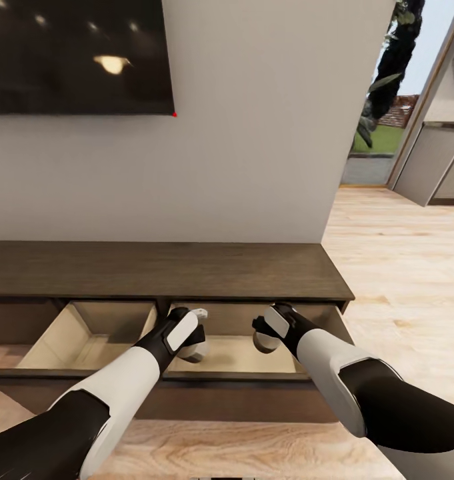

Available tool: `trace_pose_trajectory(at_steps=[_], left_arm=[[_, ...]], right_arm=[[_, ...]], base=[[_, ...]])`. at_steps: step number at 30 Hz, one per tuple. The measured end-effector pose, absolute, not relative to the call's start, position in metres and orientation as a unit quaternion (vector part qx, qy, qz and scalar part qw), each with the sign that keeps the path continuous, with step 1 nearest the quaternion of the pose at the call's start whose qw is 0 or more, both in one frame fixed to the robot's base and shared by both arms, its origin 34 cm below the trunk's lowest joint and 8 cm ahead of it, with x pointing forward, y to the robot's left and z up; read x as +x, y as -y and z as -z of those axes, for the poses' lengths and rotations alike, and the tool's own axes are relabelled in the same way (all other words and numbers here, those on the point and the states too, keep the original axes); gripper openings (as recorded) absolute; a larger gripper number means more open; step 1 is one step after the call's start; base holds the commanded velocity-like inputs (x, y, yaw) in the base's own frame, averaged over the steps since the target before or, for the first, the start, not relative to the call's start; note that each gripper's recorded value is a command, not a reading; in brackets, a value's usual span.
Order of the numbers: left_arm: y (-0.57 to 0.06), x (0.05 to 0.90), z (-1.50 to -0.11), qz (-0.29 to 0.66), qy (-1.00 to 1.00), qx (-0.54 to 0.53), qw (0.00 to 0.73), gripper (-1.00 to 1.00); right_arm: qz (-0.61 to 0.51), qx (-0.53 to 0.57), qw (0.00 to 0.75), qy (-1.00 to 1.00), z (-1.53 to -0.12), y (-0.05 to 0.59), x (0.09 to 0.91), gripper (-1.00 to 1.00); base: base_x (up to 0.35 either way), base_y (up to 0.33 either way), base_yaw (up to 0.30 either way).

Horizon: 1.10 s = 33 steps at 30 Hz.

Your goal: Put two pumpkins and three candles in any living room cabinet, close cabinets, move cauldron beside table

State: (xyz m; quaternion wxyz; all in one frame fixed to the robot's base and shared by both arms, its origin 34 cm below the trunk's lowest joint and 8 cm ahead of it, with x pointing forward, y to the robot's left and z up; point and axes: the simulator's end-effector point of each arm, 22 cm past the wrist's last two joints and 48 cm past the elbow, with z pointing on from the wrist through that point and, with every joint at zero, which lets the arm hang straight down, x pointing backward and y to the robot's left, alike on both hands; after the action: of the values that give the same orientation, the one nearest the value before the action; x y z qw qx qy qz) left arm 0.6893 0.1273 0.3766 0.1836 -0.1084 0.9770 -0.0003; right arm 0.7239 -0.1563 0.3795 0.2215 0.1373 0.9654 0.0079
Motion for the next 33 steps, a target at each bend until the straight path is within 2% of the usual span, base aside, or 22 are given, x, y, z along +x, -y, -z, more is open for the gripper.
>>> trace_pose_trajectory(at_steps=[11, 33], left_arm=[[-0.127, 0.689, -0.377, 0.0, -0.977, -0.108, 0.184, -1.0], [-0.126, 0.684, -0.348, -0.002, -0.981, -0.106, 0.164, -1.0]], right_arm=[[-0.007, 0.136, 0.222, -0.965, -0.38, 0.157, 0.724, -1.0], [-0.004, 0.136, 0.198, -0.971, -0.347, 0.156, 0.717, -1.0]], base=[[0.048, -0.064, 0.0], [0.001, -0.002, 0.0]])
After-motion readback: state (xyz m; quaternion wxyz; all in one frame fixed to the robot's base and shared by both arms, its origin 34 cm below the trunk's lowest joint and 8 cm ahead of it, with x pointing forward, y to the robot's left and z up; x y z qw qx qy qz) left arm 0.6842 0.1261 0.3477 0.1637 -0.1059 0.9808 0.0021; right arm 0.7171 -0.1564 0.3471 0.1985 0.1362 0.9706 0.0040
